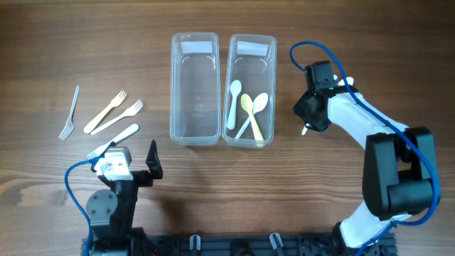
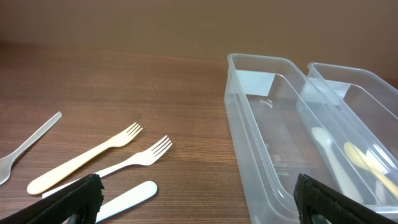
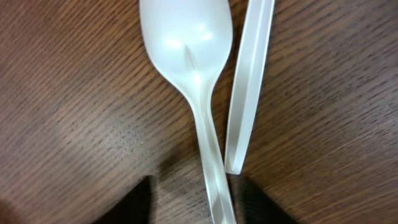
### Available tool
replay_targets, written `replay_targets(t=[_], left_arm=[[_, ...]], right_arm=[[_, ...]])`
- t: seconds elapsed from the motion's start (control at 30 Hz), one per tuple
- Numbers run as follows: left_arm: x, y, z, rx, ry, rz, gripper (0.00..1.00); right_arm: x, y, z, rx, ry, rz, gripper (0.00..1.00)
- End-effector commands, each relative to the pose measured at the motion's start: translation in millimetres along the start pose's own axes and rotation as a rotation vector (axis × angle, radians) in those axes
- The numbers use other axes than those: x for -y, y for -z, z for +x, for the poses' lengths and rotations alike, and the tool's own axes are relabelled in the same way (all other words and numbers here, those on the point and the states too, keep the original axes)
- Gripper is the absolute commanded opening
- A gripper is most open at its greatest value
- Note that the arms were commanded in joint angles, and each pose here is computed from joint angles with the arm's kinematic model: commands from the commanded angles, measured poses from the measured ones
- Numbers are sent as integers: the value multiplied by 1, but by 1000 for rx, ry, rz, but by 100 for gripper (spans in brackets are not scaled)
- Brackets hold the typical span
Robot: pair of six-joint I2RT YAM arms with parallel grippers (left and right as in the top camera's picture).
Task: Pack container
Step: 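Move the right gripper to the last white spoon and grasp it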
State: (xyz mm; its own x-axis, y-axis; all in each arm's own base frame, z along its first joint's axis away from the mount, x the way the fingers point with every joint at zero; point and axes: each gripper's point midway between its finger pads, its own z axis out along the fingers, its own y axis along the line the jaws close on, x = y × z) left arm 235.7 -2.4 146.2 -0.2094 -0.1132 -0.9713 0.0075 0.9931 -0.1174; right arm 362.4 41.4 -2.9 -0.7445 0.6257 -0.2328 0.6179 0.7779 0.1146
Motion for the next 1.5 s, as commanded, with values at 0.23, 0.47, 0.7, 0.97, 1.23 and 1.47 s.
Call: replay_targets(t=[0.23, 0.47, 0.7, 0.97, 1.23, 1.47], left_arm=[[2, 0, 1, 3, -3, 13, 100], [2, 0, 1, 3, -3, 13, 100], [2, 0, 1, 3, -3, 14, 100], [2, 0, 1, 3, -3, 14, 100], [2, 0, 1, 3, -3, 13, 100], [2, 0, 1, 3, -3, 13, 100]], right_arm=[[15, -21, 30, -123, 0, 54, 4], [-15, 42, 0, 33, 188, -110, 4], [-62, 174, -15, 335, 412, -423, 4], [-101, 229, 22, 395, 583, -644, 4], [-71, 185, -7, 454, 523, -338, 61], [-45, 172, -26, 454, 573, -231, 75]])
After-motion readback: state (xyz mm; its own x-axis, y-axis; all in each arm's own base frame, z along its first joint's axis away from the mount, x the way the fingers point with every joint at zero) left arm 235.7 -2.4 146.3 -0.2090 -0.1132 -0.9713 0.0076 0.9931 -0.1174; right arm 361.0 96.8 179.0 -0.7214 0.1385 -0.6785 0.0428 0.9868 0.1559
